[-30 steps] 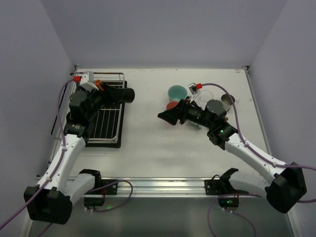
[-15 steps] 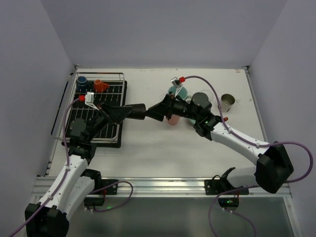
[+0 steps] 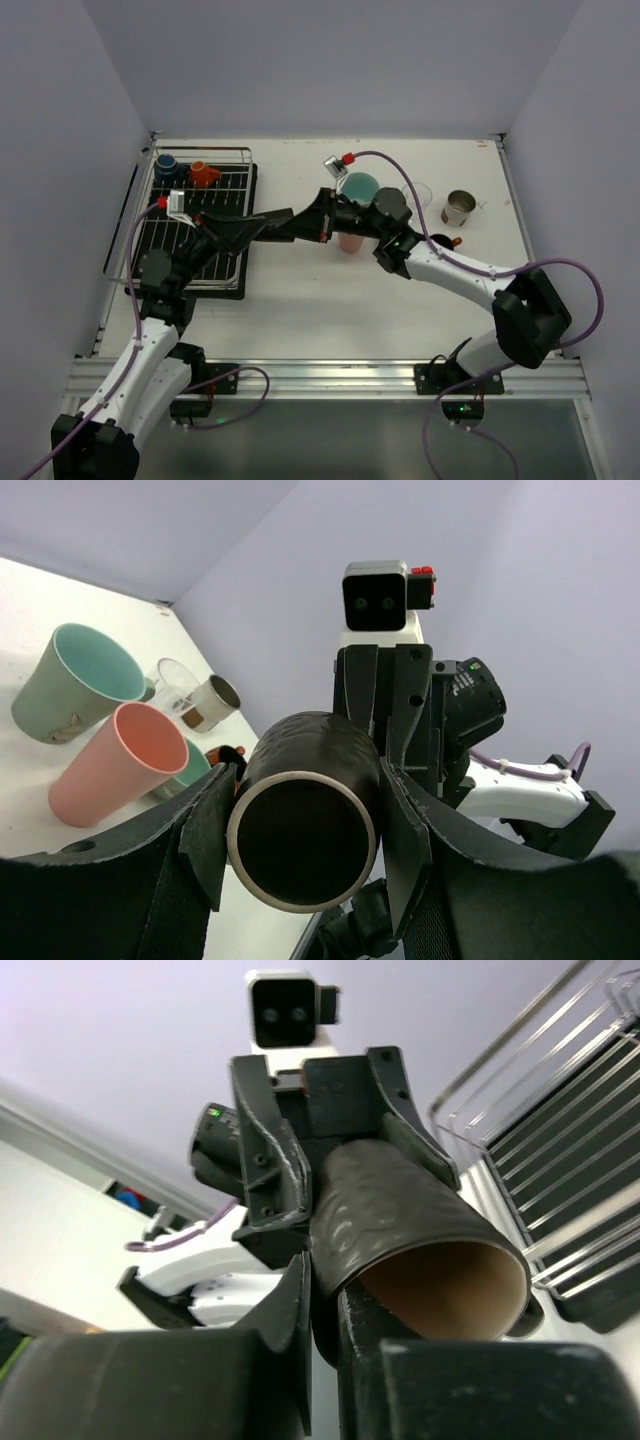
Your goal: Unload the cups from the dish rack
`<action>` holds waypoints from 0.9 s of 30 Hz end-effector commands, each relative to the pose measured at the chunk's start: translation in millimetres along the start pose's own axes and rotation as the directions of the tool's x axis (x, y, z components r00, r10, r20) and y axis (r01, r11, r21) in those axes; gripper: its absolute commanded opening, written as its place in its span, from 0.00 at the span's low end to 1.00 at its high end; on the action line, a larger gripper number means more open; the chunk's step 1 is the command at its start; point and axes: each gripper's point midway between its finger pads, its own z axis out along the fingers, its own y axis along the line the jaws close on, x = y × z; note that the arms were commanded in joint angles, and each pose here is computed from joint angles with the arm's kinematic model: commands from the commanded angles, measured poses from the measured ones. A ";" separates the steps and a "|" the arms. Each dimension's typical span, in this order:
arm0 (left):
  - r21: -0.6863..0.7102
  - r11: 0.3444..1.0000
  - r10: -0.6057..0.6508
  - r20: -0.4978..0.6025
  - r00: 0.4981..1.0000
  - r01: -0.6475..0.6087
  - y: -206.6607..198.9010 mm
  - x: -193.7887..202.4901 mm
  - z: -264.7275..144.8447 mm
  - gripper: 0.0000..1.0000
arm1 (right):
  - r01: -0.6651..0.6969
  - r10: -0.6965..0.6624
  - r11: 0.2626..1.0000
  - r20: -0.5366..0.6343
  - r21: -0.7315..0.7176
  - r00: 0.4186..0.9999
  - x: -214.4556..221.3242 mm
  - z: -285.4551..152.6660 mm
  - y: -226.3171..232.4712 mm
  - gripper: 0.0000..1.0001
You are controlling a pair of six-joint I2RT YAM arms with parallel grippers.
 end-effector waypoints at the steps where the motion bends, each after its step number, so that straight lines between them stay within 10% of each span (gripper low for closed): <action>1: 0.091 0.995 0.039 0.029 0.999 -0.041 -25.6 -6.7 -2.8 0.23 | 0.044 -0.040 0.995 0.053 -0.086 0.998 -14.7 2.6 26.2 0.00; 5: 0.024 0.995 0.102 -0.007 0.995 -0.102 -20.6 -8.7 0.7 0.78 | 0.093 -0.093 0.996 0.035 0.013 0.995 -13.1 -8.3 25.0 0.00; 8: -0.191 0.949 0.231 -0.114 0.966 -0.250 14.0 -9.4 -4.3 1.00 | 0.179 -0.166 0.948 -0.072 0.262 0.983 0.3 -30.9 -11.0 0.00; 16: -0.510 0.685 0.436 -0.286 0.854 -0.520 57.8 -30.3 -61.2 1.00 | 0.367 -0.166 0.523 -0.331 0.769 0.929 35.2 -164.5 -89.0 0.00; 27: -0.610 0.569 0.478 -0.300 0.825 -0.552 89.0 -31.9 -87.7 1.00 | 0.473 -0.022 0.273 -0.486 0.838 0.874 78.4 -184.2 -153.1 0.00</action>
